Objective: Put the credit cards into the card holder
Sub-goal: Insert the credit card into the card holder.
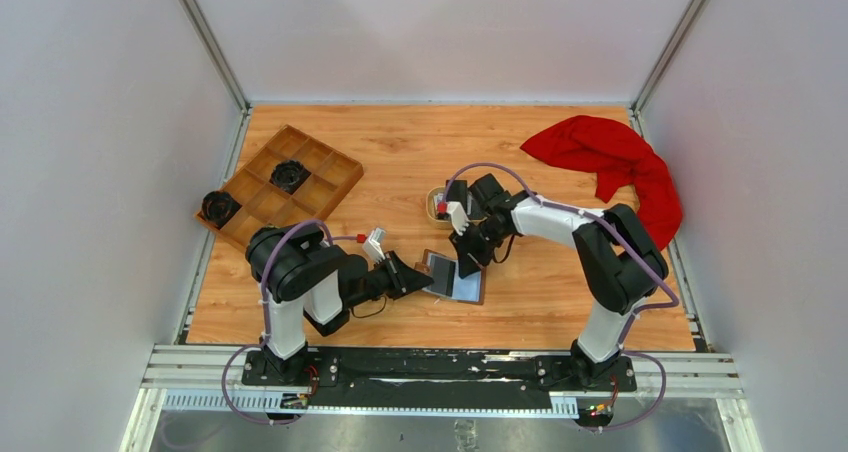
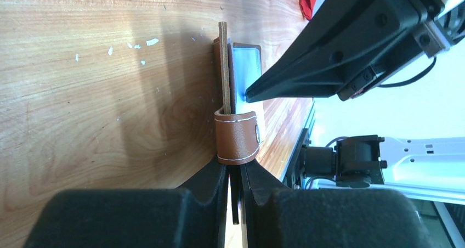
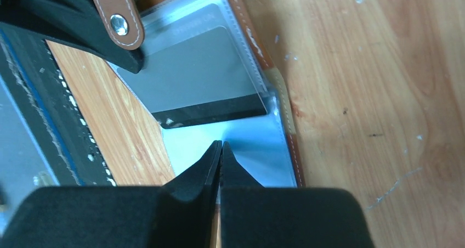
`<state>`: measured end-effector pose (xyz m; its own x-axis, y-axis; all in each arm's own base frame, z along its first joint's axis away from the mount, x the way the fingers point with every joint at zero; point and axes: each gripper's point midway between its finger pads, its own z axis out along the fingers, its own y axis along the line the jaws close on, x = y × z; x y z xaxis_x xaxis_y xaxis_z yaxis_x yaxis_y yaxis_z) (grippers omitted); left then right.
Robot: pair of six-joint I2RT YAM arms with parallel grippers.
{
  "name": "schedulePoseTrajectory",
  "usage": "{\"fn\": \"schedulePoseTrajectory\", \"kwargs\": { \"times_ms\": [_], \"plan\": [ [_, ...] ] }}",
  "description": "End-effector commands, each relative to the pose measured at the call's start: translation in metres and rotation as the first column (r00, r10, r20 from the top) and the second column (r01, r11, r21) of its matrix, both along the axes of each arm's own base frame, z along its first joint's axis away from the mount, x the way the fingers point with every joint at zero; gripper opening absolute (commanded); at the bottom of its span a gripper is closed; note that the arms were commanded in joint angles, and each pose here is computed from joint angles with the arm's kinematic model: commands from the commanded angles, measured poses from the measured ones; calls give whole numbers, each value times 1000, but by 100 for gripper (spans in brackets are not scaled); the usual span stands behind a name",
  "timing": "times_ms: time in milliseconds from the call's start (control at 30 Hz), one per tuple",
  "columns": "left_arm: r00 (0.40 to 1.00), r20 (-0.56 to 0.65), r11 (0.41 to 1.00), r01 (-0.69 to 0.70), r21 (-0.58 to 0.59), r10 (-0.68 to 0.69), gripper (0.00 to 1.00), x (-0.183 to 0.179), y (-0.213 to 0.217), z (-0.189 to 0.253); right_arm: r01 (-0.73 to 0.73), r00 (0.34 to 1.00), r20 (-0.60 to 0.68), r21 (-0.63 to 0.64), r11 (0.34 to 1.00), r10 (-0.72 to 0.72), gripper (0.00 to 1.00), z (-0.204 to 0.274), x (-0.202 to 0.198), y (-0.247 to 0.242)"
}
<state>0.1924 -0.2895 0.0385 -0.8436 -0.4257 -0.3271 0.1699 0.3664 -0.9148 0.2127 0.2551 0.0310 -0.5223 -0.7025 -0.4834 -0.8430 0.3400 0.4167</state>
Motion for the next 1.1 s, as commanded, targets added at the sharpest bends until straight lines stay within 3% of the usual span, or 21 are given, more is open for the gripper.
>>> {"fn": "schedulePoseTrajectory", "kwargs": {
  "times_ms": [0, 200, 533, 1067],
  "plan": [
    [1000, 8, 1000, -4, 6, 4, 11, 0, 1, -1, 101, 985, -148, 47, 994, -93, 2, 10, -2, 2],
    [1000, 7, 1000, -4, -1, 4, 12, -1, -5, 0, 216, 953, -231, 53, 975, -198, 4, 8, 0, 6],
    [1000, 2, 1000, -8, -3, 8, 14, -2, -7, 0, 395, 885, -249, -45, 917, -393, 6, -10, 13, -6],
    [1000, -3, 1000, 26, -6, -26, 21, -7, -18, -3, 464, 793, -446, -1, 886, -416, 13, -12, 6, 8]
  ]
}}
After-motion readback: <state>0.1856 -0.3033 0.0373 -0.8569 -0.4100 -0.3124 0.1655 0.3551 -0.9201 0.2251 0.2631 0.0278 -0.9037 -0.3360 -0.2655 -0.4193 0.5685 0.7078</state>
